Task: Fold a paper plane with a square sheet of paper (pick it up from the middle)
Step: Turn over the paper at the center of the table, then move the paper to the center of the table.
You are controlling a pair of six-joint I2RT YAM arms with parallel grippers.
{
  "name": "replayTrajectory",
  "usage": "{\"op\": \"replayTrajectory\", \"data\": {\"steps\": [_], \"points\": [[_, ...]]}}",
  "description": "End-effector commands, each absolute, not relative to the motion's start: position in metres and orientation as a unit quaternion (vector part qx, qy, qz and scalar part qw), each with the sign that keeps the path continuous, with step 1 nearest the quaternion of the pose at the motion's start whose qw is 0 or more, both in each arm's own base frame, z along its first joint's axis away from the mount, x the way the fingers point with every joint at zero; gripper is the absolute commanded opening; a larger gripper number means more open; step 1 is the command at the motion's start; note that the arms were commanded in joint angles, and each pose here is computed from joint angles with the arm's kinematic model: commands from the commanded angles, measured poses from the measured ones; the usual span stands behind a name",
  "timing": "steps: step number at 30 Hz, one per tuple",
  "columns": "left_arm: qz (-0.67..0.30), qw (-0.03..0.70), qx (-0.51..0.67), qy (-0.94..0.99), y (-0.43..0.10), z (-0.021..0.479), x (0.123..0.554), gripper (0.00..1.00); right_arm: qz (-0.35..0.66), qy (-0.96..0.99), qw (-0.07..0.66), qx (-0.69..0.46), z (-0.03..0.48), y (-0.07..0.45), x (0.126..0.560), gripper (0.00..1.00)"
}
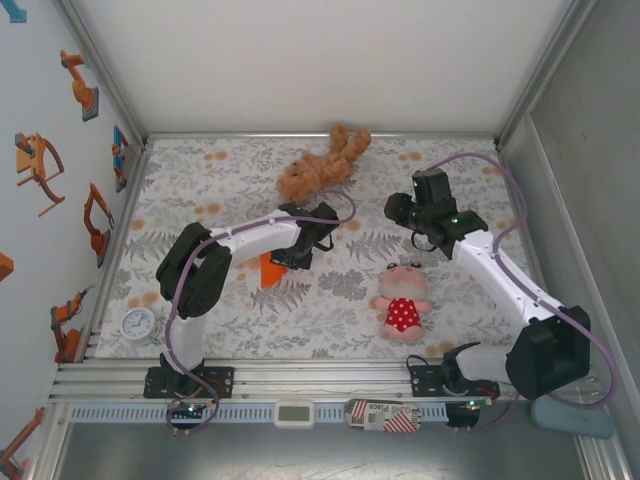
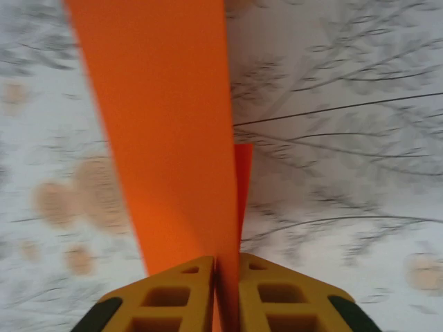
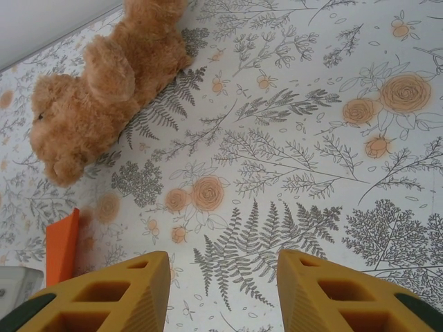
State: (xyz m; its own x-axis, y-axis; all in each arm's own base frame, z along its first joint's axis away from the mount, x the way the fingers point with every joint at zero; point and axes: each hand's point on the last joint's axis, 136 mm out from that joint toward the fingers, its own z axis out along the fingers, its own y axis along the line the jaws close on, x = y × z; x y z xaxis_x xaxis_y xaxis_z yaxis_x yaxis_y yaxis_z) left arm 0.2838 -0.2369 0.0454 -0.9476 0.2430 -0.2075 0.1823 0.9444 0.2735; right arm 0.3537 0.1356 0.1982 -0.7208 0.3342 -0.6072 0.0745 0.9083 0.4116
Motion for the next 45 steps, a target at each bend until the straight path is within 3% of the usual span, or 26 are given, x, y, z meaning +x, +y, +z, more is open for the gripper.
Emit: {"op": "replayTrajectory", "data": {"steps": [1, 6, 11, 18, 25, 28, 34, 45], "points": [[-0.018, 0.085, 0.078, 0.993, -0.274, 0.037, 0.278, 0.22, 0.164, 0.911, 0.358, 0.125, 0.198, 0.123, 0.348, 0.44], [-0.175, 0.080, 0.034, 0.981, -0.297, 0.055, 0.283, 0.42, 0.169, 0.916, 0.344, 0.117, 0.192, 0.128, 0.349, 0.44], [-0.273, 0.105, 0.013, 0.956, -0.299, 0.088, 0.291, 0.57, 0.221, 0.925, 0.296, 0.087, 0.173, 0.159, 0.351, 0.42], [-0.263, 0.146, -0.078, 0.950, -0.236, 0.096, 0.305, 0.70, 0.295, 0.930, 0.219, -0.001, 0.141, 0.256, 0.337, 0.38], [-0.207, 0.186, -0.183, 0.943, -0.156, 0.085, 0.302, 0.94, 0.342, 0.924, 0.152, -0.083, 0.114, 0.360, 0.310, 0.26], [-0.201, 0.190, -0.222, 0.935, -0.131, 0.079, 0.298, 0.99, 0.349, 0.922, 0.131, -0.102, 0.099, 0.389, 0.303, 0.24], [-0.203, 0.208, -0.249, 0.924, -0.111, 0.084, 0.292, 0.96, 0.359, 0.923, 0.085, -0.110, 0.070, 0.418, 0.299, 0.23], [-0.228, 0.206, -0.219, 0.926, -0.120, 0.091, 0.291, 0.96, 0.294, 0.948, 0.060, -0.110, 0.027, 0.389, 0.298, 0.23]]}}
